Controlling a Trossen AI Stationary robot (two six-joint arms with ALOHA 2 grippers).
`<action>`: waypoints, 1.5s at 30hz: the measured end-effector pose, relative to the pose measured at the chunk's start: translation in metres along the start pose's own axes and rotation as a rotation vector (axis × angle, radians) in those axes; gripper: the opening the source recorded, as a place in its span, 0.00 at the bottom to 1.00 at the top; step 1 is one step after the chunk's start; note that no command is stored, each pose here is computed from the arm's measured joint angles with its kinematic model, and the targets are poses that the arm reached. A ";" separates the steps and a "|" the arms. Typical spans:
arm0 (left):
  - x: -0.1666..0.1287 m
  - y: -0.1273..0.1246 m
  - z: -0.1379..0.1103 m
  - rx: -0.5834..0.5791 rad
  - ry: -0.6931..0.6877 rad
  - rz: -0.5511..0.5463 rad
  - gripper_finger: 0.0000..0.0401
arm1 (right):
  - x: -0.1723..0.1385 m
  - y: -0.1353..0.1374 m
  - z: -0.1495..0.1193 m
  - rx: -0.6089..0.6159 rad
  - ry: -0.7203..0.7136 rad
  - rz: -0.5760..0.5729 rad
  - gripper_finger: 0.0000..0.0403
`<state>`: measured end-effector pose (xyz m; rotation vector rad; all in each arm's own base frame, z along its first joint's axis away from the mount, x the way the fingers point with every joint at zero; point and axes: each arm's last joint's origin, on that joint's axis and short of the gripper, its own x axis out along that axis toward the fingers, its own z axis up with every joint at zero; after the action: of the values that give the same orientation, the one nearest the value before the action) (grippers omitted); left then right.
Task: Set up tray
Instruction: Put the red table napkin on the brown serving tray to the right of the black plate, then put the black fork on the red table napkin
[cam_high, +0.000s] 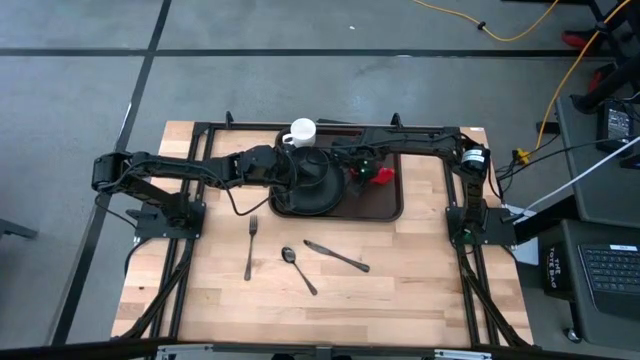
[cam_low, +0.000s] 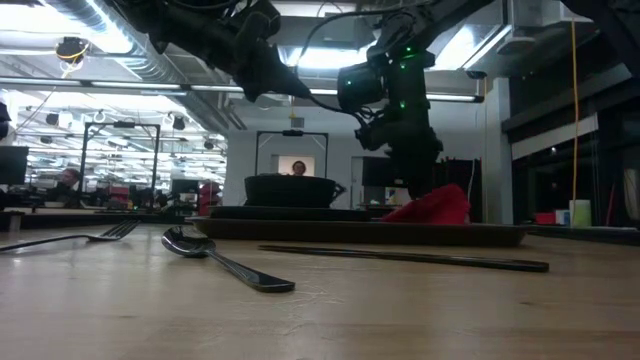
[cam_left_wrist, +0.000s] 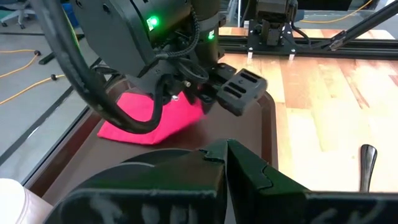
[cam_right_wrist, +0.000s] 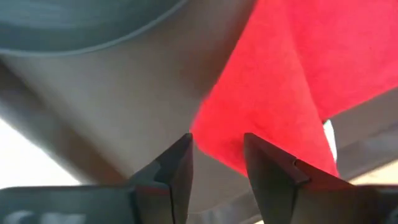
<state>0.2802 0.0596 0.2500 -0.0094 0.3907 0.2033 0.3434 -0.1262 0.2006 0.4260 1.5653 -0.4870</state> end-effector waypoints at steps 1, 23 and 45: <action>0.000 0.000 0.000 0.000 0.001 0.000 0.01 | 0.000 0.001 0.000 0.000 0.006 0.024 0.36; -0.015 0.000 0.001 0.008 0.045 -0.002 0.01 | -0.004 0.011 -0.006 -0.133 -0.012 -0.071 0.35; -0.017 0.000 0.001 0.062 0.048 0.001 0.01 | -0.050 0.038 -0.101 -0.179 -0.685 -0.010 0.06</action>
<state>0.2654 0.0566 0.2577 0.0469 0.4450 0.1923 0.2821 -0.0380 0.2521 0.0902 0.9352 -0.4348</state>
